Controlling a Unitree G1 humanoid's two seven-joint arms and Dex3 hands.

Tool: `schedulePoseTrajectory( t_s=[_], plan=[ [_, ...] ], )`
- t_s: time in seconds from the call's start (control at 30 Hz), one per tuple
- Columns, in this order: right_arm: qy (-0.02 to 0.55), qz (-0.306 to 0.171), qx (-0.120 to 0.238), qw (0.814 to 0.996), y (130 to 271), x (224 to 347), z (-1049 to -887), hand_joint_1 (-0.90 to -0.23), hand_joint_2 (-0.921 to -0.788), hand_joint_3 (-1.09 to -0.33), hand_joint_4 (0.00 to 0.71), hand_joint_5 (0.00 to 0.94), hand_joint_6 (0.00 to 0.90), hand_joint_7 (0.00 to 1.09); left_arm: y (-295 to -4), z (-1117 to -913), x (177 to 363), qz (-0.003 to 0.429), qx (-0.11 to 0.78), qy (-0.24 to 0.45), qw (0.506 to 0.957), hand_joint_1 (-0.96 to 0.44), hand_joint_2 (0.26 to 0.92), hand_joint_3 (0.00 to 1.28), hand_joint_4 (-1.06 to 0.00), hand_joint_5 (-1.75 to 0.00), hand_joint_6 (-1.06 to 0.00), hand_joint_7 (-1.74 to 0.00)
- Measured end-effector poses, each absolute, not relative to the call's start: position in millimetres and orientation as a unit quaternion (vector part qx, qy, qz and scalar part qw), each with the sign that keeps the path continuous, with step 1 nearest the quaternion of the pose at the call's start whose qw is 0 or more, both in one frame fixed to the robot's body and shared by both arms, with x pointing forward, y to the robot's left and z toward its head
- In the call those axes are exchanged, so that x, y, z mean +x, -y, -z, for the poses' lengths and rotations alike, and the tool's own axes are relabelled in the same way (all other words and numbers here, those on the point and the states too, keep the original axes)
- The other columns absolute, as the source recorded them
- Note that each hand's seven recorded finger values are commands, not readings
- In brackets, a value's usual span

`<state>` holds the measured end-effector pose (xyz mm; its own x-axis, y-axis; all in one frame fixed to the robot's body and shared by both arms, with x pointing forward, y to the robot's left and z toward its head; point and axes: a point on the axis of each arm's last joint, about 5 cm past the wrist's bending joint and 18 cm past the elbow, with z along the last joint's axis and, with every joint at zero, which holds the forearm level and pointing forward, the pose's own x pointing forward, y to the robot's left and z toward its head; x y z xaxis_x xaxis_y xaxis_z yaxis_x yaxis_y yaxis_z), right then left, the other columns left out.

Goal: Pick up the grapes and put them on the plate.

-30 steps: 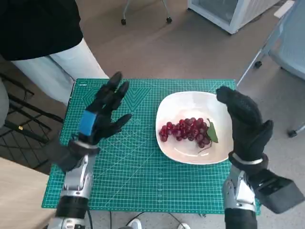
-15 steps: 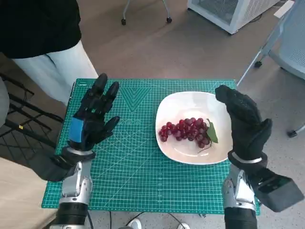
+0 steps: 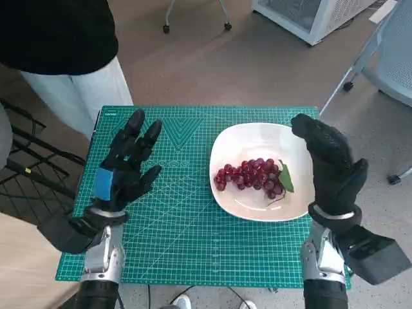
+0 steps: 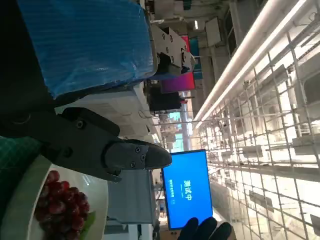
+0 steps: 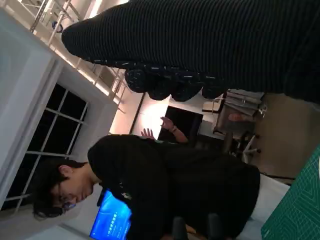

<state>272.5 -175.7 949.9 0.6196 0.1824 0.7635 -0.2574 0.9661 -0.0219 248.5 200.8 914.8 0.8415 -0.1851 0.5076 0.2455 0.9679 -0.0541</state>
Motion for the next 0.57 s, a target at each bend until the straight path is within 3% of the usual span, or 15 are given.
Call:
schedulePoseTrajectory(
  t_s=[0.57],
  plan=[
    [0.421, -0.123, 0.041, 0.898, 176.7, 272.3, -951.0, -0.699, -0.921, -0.686, 0.363, 0.0, 0.159, 0.35, -199.8, -911.7, 244.9, 0.112, -0.047, 0.253, 0.96, -0.36, 0.921, 0.25, -0.37, -0.01, -0.36, -0.02]
  ],
)
